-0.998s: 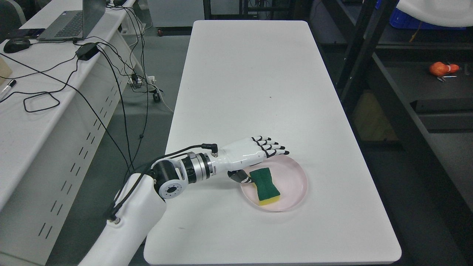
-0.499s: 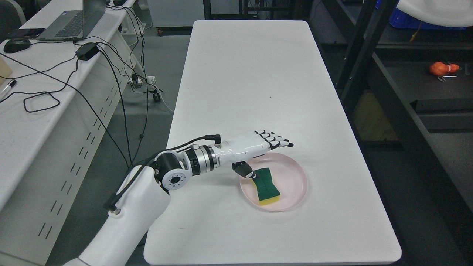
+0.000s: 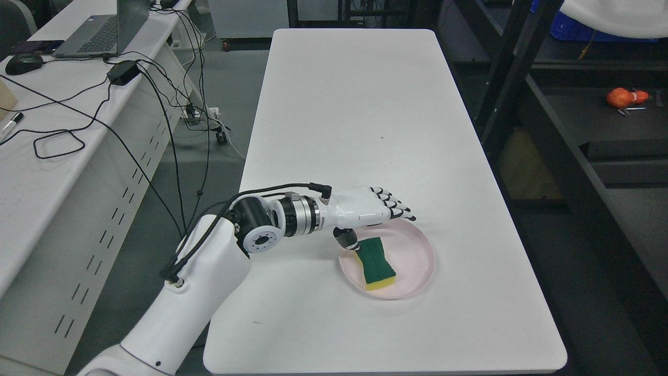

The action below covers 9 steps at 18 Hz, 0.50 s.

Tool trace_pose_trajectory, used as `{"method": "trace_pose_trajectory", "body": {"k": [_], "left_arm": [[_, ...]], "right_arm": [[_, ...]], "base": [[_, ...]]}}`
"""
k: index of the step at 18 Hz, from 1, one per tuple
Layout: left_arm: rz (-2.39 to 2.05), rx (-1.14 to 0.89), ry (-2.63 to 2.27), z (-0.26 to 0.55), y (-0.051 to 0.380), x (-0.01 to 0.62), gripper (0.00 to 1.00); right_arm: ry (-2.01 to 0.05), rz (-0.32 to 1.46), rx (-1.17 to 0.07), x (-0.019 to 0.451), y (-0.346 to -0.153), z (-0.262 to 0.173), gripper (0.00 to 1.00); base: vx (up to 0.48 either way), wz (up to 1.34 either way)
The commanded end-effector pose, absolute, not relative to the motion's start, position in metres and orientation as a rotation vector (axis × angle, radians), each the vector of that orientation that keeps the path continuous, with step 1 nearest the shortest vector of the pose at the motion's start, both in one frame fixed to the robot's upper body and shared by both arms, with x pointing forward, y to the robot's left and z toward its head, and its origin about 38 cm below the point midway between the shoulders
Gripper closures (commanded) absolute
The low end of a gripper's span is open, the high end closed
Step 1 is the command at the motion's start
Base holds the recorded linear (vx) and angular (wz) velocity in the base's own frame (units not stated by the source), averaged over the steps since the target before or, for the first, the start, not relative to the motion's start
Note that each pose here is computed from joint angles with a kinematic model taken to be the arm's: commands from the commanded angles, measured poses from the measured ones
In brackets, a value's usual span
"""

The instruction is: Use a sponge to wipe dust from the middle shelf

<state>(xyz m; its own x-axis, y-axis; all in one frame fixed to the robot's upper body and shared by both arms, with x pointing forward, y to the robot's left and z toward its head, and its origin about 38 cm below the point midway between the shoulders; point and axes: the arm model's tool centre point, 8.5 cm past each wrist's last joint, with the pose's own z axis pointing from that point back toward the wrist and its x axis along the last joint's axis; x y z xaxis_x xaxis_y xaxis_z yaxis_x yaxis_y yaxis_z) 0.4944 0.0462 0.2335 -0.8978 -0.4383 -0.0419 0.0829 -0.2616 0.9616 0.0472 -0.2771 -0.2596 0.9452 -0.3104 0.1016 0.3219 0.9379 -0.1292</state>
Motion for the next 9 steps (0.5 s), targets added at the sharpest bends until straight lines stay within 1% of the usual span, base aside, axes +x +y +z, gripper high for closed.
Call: {"method": "trace_pose_trajectory", "body": {"k": [1,4,6,9], "left_arm": [[-2.239,0.406,-1.736,0.251,0.016,0.485,0.02],[-2.263,0.396,-1.732,0.248,0.012,0.482,0.02],[-2.313,0.387,-1.743,0.250,0.000,0.475,0.02],[-2.317,0.279,-1.781,0.247,-0.013,0.464,0.02]], "right_arm": [[-0.029,-0.324,-0.152,0.046,-0.287,-0.259,0.00],[-0.029,-0.324,-0.152,0.046,-0.287,-0.259,0.00],[-0.029,-0.324,-0.152,0.046,-0.287,-0.259,0.00],[-0.029,-0.324,-0.152,0.046,-0.287,-0.259,0.00]], "base": [[0.000,0.00],[-0.003,-0.01],[0.005,-0.01],[0.000,0.00]]}}
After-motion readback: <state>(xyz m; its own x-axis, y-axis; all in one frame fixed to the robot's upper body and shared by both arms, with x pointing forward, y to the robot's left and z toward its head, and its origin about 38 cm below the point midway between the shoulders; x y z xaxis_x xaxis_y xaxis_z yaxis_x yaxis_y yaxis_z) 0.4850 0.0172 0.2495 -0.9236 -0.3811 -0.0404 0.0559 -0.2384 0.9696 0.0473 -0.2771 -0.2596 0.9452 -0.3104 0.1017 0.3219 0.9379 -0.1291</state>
